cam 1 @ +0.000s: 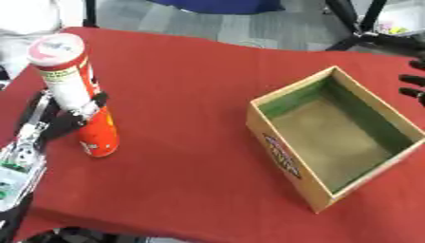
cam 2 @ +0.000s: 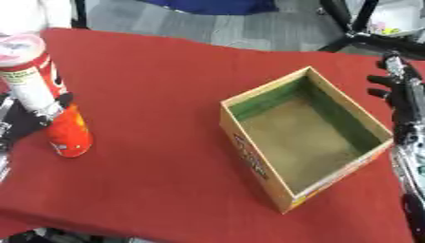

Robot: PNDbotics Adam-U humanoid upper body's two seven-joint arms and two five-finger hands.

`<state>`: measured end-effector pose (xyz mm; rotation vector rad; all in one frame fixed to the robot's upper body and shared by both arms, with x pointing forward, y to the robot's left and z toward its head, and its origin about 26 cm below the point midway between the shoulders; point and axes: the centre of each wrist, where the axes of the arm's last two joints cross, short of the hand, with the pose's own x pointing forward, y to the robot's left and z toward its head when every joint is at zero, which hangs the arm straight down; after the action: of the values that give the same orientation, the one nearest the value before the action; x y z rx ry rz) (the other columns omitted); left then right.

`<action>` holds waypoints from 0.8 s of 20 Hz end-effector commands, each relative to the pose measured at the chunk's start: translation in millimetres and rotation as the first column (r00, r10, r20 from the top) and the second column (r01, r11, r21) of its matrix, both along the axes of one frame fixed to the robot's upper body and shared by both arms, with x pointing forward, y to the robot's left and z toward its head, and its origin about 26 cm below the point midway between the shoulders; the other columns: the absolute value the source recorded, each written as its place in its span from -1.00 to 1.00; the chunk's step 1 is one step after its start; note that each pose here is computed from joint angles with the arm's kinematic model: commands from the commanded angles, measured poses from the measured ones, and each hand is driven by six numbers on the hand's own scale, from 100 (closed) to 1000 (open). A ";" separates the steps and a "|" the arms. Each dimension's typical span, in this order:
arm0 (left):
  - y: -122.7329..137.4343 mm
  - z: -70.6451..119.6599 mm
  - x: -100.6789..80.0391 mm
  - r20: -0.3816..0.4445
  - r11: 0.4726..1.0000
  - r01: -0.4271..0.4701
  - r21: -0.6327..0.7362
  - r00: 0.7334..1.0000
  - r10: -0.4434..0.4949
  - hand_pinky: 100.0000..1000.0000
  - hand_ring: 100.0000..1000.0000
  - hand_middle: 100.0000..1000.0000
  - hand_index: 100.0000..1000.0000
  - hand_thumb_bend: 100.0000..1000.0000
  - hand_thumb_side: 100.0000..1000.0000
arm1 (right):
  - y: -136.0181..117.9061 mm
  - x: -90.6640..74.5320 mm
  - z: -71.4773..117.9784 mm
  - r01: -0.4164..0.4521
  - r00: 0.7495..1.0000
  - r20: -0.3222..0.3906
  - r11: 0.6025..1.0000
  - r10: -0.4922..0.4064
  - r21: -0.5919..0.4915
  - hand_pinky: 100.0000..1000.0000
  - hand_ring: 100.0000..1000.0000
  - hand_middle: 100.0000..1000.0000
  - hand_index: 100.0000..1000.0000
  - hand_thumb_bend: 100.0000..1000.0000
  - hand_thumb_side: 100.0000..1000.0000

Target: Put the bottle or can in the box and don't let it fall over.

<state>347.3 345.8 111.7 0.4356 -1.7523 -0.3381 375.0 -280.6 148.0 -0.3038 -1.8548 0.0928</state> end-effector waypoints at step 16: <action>2.5 17.3 0.2 0.052 0.999 -0.022 -0.042 0.998 0.024 0.95 0.36 -0.45 -0.17 -1.00 -0.48 | -4.1 0.4 8.4 0.018 1.000 0.021 1.000 -0.017 -0.013 0.54 0.59 0.69 0.81 -1.00 0.84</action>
<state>346.9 344.5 114.0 0.4163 -1.7628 -0.2609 374.8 -280.8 147.4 -0.3093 -1.8482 0.0872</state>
